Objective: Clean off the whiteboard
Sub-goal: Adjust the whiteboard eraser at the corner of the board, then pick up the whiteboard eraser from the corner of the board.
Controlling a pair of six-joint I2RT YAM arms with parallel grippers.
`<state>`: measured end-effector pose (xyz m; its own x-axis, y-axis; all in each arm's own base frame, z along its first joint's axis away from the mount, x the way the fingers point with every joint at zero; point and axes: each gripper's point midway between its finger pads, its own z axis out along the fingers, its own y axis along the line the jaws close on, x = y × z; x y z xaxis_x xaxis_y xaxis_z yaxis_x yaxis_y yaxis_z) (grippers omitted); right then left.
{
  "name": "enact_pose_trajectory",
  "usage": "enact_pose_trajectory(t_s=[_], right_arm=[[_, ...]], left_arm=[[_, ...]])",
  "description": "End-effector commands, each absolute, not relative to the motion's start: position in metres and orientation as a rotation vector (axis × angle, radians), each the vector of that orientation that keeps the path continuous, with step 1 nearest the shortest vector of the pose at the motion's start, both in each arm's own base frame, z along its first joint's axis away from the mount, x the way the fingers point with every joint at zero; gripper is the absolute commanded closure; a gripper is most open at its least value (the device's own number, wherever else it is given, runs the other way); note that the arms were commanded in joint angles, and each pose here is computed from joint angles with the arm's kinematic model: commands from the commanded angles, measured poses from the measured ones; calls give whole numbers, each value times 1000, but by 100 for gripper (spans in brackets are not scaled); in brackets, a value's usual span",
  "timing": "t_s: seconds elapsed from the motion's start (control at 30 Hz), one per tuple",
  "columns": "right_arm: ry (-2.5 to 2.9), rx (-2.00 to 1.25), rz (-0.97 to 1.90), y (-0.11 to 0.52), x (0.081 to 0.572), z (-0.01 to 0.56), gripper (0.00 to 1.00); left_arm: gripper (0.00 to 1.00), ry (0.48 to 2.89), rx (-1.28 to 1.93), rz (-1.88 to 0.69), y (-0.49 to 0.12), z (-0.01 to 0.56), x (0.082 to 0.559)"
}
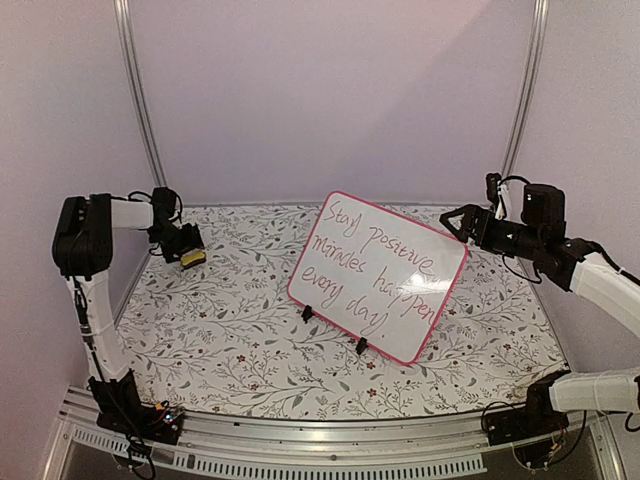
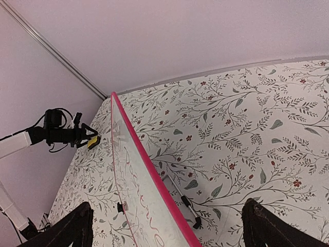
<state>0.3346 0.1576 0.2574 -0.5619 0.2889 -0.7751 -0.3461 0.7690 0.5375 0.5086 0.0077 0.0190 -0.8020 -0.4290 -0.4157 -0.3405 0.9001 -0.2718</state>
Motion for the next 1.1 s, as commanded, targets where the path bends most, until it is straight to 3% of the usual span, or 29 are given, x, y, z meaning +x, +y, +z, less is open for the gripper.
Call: enact_pose_trajectory(t_s=[0.0, 0.4, 0.67, 1.07], right_arm=[[1979, -52, 823, 158, 338, 263, 1], [1987, -52, 825, 158, 338, 260, 1], [1990, -52, 825, 158, 337, 259, 1], [1990, -51, 823, 158, 337, 258, 1]], left_arm=[[23, 2657, -506, -346, -36, 11, 485], [21, 2665, -321, -428, -107, 21, 472], [19, 2682, -366, -114, -71, 13, 482], [24, 2674, -436, -185, -83, 2, 498]])
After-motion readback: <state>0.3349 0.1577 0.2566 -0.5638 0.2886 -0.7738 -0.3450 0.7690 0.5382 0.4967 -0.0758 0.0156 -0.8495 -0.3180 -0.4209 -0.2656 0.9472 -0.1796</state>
